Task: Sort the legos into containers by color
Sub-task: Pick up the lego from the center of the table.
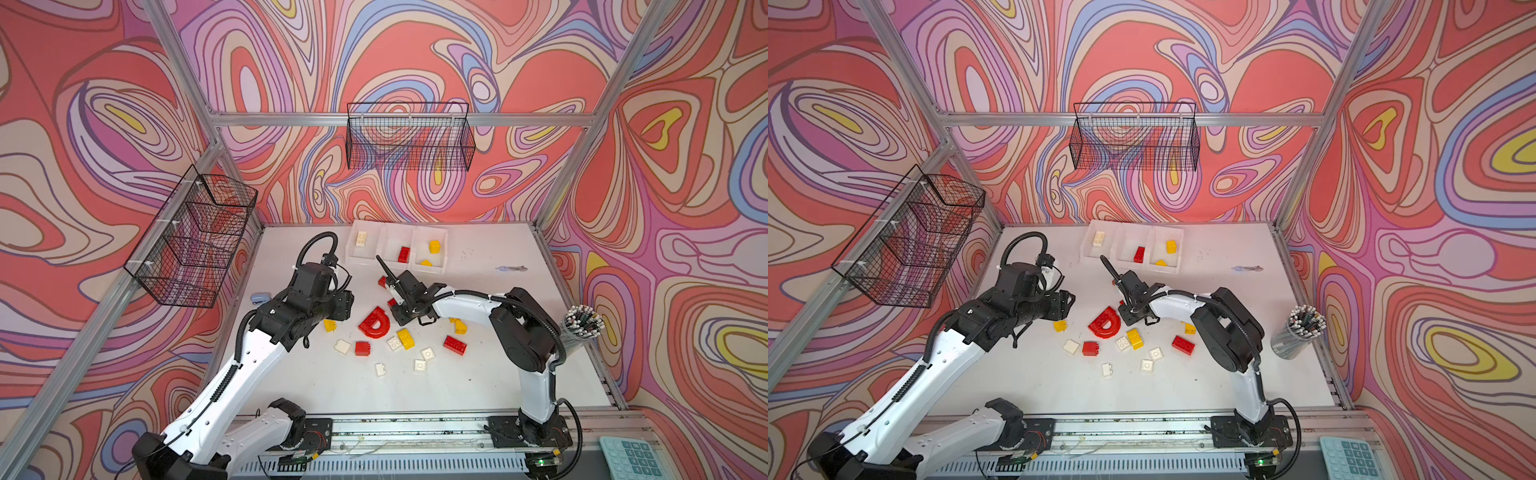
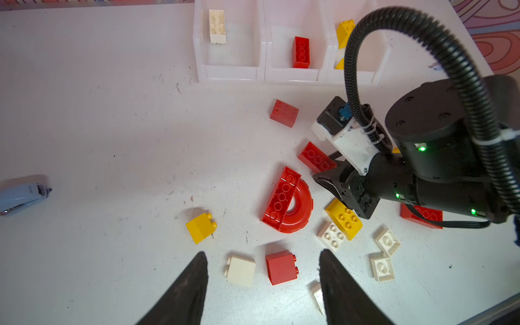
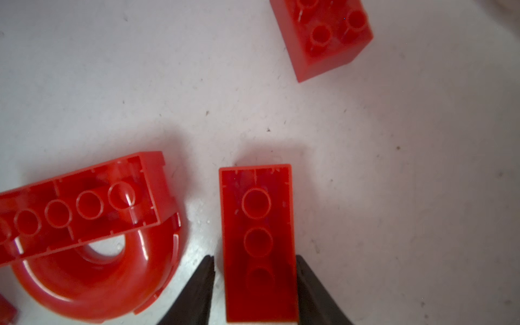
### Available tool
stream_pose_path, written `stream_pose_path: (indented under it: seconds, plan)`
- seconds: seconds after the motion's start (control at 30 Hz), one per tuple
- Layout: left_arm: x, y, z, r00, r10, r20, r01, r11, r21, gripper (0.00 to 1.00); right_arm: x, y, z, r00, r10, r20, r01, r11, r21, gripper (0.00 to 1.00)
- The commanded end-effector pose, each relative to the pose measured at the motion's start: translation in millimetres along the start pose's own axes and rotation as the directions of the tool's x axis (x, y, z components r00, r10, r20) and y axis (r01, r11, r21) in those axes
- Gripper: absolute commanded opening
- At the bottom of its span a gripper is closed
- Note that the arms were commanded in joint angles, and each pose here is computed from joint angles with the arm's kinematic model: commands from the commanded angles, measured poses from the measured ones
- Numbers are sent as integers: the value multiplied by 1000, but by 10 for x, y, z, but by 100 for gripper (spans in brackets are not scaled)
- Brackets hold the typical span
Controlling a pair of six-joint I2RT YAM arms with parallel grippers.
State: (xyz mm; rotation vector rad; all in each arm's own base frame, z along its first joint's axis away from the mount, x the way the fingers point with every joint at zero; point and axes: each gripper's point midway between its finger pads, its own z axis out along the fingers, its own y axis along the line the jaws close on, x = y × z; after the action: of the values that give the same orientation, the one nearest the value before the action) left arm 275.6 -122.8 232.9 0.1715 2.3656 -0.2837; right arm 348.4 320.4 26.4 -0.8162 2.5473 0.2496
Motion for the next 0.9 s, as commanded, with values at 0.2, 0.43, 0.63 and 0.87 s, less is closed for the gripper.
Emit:
stream_pose_path:
  seconds: [0.2,0.43,0.63,0.87]
  plan:
    - [42,44,42,1000,3,-14,-3,1000,-18,63,-79,42,-70,1000,-5,21,5,1000,6,25]
    - [42,52,40,1000,2,-13,-2,1000,-21,63,-318,67,-380,994,16,107,-15,1000,-9,25]
    - [23,85,3,1000,7,2,-7,999,-38,63,-614,99,-661,981,26,193,-22,999,-25,25]
    - [19,113,-18,1000,14,9,-13,999,-53,63,-959,128,-715,971,42,235,-28,998,-60,25]
